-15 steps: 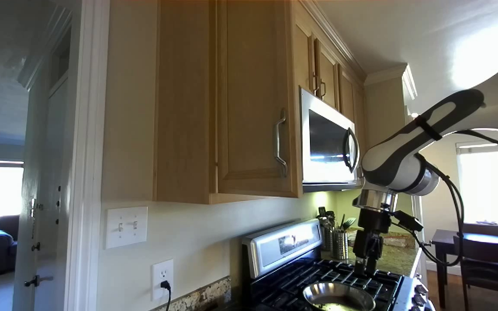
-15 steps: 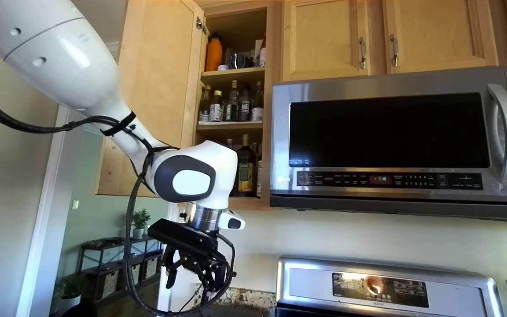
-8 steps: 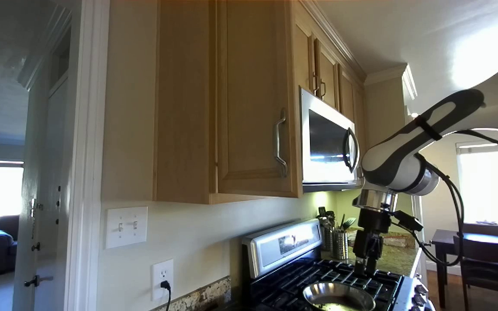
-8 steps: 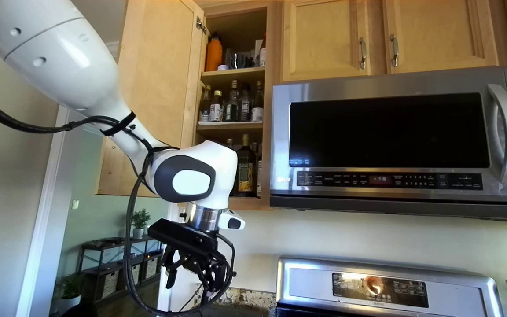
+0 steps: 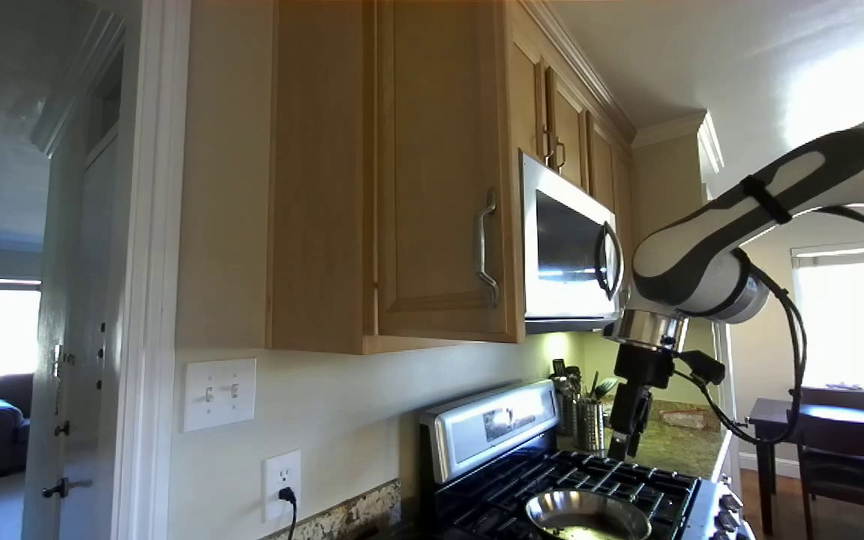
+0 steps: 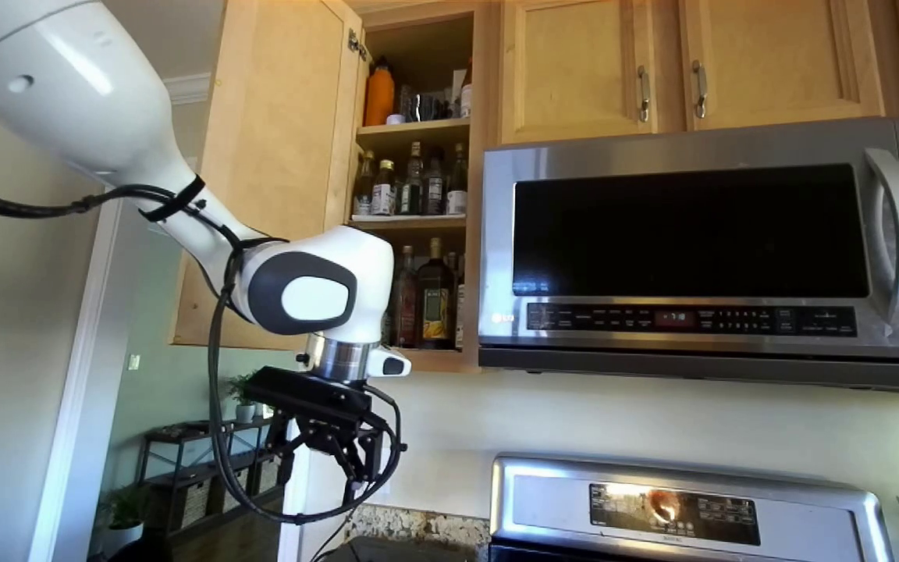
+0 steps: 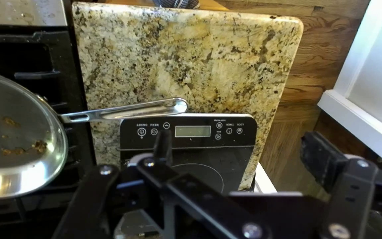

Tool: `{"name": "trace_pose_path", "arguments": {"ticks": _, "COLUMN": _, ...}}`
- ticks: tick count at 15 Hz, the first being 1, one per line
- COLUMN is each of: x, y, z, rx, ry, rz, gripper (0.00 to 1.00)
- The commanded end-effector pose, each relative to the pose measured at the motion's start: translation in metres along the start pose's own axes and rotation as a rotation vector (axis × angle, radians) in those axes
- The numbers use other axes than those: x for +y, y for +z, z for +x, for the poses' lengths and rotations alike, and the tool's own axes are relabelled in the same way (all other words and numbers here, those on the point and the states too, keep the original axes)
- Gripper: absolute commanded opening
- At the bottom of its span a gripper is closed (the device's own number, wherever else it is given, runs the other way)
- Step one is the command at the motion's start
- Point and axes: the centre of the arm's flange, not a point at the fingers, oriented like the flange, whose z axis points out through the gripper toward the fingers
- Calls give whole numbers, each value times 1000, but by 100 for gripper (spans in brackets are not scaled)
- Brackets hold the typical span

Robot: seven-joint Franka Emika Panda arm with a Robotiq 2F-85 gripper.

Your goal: Close the cupboard

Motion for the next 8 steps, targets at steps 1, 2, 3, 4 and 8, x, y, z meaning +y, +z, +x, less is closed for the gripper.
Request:
{"name": "trace_pose_path", "arguments": {"ticks": 1, "x": -30, "y": -28, "z": -35, "rx": 72, "ry": -129, "rz": -33, "gripper": 100}}
{"name": "trace_pose_path", "arguments": {"ticks": 2, "x": -36, "y": -34, "z": -39, "rx": 91, "ry": -157, "rz": -38, "gripper": 100}}
{"name": "trace_pose_path", "arguments": {"ticks": 3, "x": -43, "y": -40, "z": -42, "rx": 114, "ry": -185, "rz": -45, "gripper": 100}}
{"name": "trace_pose_path", "arguments": {"ticks": 4, "x": -48, "y": -45, "z": -46, "rx": 133, "ry": -206, "rz": -44, "gripper": 100}}
{"name": "trace_pose_path", "arguments": {"ticks": 8, "x": -74, "y": -66, "z": -61, "rx": 276, "ry": -279, "rz": -60, "gripper": 100}}
